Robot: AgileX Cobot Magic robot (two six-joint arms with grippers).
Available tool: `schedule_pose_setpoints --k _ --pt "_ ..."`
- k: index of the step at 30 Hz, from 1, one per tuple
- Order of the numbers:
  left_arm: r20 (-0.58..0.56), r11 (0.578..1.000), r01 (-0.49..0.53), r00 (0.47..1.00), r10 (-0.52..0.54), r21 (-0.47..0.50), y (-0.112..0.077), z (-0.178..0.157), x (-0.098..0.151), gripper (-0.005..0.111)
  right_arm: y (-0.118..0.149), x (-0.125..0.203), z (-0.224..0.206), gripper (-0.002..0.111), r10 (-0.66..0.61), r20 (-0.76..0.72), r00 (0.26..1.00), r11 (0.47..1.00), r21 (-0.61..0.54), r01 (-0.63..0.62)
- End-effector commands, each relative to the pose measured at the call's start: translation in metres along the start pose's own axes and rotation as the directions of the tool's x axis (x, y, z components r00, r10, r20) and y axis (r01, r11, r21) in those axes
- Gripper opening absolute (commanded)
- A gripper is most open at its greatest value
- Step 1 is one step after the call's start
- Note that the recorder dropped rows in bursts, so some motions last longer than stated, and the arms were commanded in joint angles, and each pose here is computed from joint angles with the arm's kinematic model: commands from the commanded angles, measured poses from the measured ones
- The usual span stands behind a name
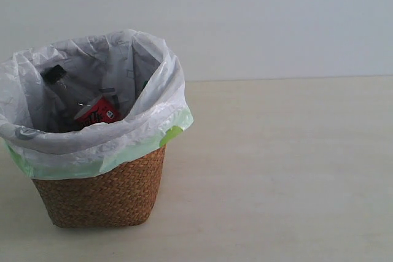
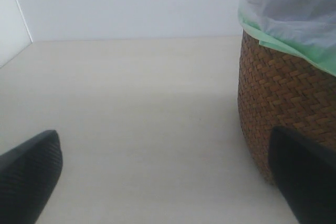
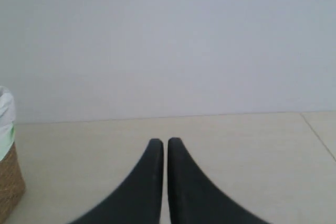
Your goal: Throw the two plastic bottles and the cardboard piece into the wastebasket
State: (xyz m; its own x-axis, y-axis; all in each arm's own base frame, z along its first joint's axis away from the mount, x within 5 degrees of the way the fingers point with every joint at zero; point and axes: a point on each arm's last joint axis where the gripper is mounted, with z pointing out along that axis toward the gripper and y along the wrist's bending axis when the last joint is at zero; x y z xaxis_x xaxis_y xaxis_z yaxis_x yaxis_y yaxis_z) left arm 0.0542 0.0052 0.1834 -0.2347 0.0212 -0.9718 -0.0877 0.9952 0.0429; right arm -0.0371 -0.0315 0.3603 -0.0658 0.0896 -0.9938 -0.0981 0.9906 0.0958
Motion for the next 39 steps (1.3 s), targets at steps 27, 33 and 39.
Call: schedule_pose_setpoints --k 27,33,39 --pt "0.013 1.000 0.012 1.000 -0.012 -0.004 0.000 -0.001 -0.002 0.108 0.009 0.158 0.105 0.000 -0.156 -0.029 0.987 0.986 0.059 0.157" --pt "0.013 1.000 0.012 1.000 -0.012 -0.004 0.000 -0.001 -0.002 0.108 0.008 0.170 0.104 0.000 -0.127 -0.159 0.979 0.989 0.051 0.136" --pt "0.013 1.000 0.012 1.000 -0.012 -0.004 0.000 -0.001 -0.002 0.108 0.008 0.174 0.104 0.000 -0.122 -0.195 0.973 0.990 0.050 0.134"
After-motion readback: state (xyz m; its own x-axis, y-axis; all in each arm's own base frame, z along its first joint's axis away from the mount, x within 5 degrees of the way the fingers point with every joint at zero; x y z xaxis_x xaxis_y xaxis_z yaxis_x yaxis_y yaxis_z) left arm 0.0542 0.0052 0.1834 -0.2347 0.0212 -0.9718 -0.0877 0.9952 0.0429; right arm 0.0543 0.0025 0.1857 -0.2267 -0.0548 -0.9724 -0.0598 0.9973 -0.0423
